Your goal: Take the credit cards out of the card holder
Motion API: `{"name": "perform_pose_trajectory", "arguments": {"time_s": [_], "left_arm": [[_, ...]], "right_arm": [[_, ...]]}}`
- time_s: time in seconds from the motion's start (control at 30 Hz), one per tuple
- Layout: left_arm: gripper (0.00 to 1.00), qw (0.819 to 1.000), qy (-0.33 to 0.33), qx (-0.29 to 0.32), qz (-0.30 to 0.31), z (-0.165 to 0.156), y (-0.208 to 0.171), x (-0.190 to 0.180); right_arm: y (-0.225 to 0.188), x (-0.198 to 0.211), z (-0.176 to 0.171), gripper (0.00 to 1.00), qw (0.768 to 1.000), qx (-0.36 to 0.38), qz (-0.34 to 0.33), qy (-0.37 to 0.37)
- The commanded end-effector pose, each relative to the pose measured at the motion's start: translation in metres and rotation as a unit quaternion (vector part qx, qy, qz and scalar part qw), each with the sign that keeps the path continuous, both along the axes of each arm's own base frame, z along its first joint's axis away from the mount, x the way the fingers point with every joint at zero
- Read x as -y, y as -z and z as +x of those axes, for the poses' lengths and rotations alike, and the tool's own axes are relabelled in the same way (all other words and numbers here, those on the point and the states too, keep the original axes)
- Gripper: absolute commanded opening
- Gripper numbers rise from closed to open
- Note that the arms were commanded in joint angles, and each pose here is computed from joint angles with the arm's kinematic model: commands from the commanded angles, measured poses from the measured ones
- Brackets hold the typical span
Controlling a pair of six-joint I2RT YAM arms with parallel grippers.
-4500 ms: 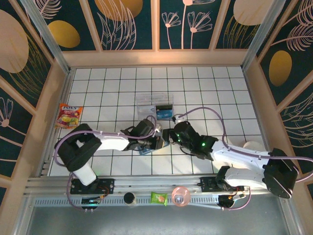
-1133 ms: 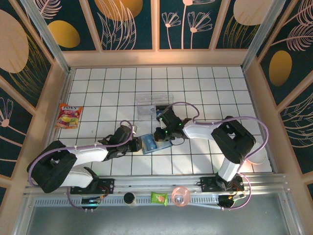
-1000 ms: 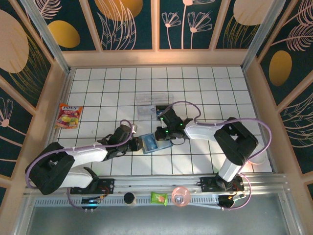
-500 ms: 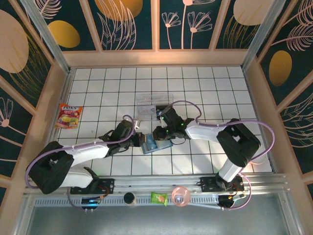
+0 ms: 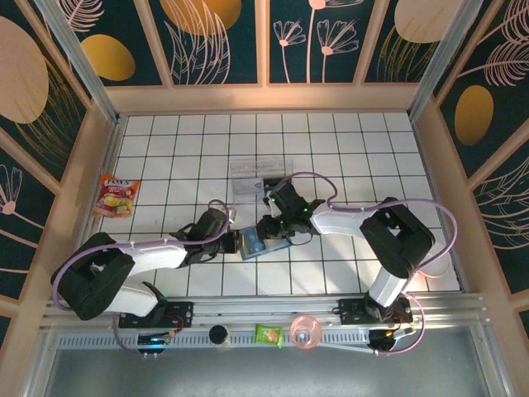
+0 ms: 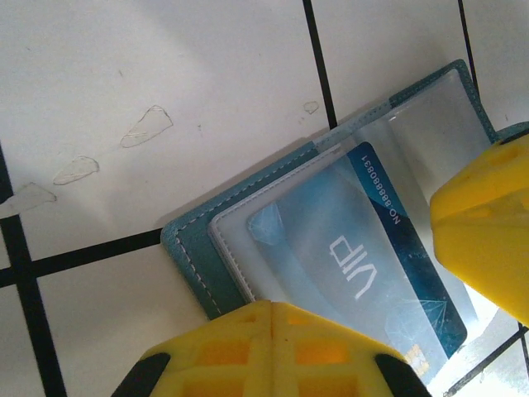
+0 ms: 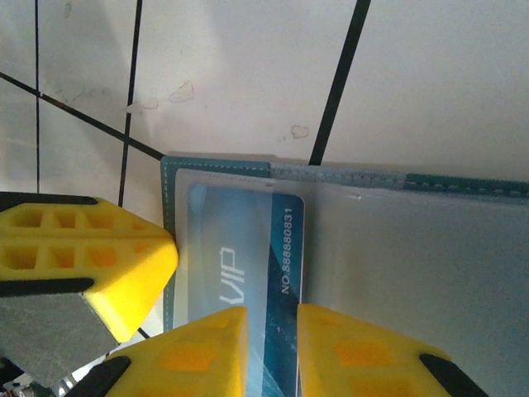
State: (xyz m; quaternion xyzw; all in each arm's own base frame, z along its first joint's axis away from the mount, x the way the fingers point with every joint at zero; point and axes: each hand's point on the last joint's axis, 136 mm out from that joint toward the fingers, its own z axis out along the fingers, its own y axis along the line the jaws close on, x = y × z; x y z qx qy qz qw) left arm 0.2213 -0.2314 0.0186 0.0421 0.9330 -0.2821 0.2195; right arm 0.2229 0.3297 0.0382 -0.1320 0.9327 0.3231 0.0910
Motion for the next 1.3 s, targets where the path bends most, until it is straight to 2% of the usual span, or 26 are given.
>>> {"name": "perform_pose_trajectory", "arguments": {"time_s": [0.0, 0.57, 0.67, 0.87, 1.27], "left_arm": [[0.00, 0.999, -0.009, -0.023, 0.022, -0.011, 0.018, -0.012], [0.00, 1.000, 0.004, -0.027, 0.014, -0.013, 0.018, -0.007], [0.00, 0.999, 0.006, -0.029, 0.015, -0.014, 0.020, -0.006], [0.00, 1.000, 0.005, -0.027, 0.011, -0.014, 0.017, -0.007], [0.00, 1.000, 0.010, -0.020, 0.005, -0.013, 0.011, -0.004]], "right_arm": [[0.002, 0.000, 0.006, 0.23, 1.000, -0.002, -0.002, -0.001], [0.017, -0.003, -0.001, 0.24, 0.999, -0.036, 0.009, -0.012], [0.019, -0.002, -0.001, 0.19, 0.999, -0.038, 0.009, -0.010], [0.015, 0.007, 0.004, 0.00, 1.000, -0.027, 0.006, 0.013], [-0.008, 0.038, 0.004, 0.00, 0.998, 0.007, 0.005, 0.068]]}}
